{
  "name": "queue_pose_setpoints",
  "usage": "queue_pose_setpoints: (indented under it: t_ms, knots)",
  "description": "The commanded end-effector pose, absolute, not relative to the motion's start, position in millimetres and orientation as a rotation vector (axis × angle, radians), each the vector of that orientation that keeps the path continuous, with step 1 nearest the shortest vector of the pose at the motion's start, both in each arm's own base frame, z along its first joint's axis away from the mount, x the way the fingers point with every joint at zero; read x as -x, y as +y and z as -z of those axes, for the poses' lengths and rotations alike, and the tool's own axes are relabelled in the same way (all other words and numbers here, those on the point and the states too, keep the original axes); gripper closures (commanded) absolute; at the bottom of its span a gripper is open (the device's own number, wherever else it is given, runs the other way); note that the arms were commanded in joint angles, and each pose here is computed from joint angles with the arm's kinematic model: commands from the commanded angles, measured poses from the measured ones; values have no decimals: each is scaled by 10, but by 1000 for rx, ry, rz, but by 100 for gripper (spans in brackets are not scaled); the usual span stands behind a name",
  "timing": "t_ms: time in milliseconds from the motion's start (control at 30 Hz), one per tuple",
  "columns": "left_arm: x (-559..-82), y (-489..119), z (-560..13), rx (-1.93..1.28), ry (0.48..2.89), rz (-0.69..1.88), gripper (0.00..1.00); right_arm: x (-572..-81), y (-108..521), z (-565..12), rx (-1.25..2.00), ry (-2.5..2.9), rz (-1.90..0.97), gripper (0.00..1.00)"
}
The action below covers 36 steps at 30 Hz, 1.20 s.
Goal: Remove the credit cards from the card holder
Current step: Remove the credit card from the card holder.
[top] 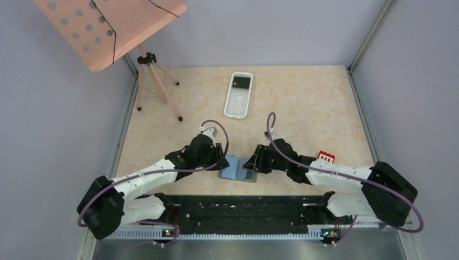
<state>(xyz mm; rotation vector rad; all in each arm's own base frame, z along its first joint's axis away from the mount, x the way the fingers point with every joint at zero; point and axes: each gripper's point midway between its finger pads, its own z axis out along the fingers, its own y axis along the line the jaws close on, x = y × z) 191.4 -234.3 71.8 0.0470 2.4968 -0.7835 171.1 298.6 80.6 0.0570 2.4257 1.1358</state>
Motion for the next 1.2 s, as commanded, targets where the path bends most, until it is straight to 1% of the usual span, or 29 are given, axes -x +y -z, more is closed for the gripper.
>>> queue_pose_setpoints:
  t_ms: [0, 100, 233, 433, 700, 767, 867, 1033, 1167]
  knots:
    - [-2007, -2347, -703, -54, 2494, 781, 64, -1803, 3132, -1008, -38, 2366, -1168, 67]
    - [-2019, -2318, -620, -42, 2528, 792, 68, -1813, 3128, -1013, -44, 2367, -1163, 67]
    - [-2034, -2249, -552, -36, 2546, 778, 68, -1829, 3096, -1022, -61, 2356, -1148, 67]
    - [-2072, -2154, -486, -21, 2557, 748, 60, -1815, 3088, -971, -62, 2365, -1147, 67]
    - [-2101, -2119, -336, -18, 2602, 748, 59, -1808, 3062, -955, -70, 2365, -1140, 68]
    - [-2089, -2162, -307, -25, 2618, 770, 62, -1803, 3027, -947, -74, 2366, -1125, 68]
    - [-2034, -2258, -274, -45, 2645, 845, 71, -1822, 2954, -956, -92, 2348, -1098, 68]
    - [-1977, -2423, -292, -38, 2607, 1005, 84, -1822, 2866, -923, -93, 2359, -1051, 68]
    - [-1898, -2518, -260, -41, 2625, 1069, 88, -1851, 2701, -807, -110, 2392, -928, 67]
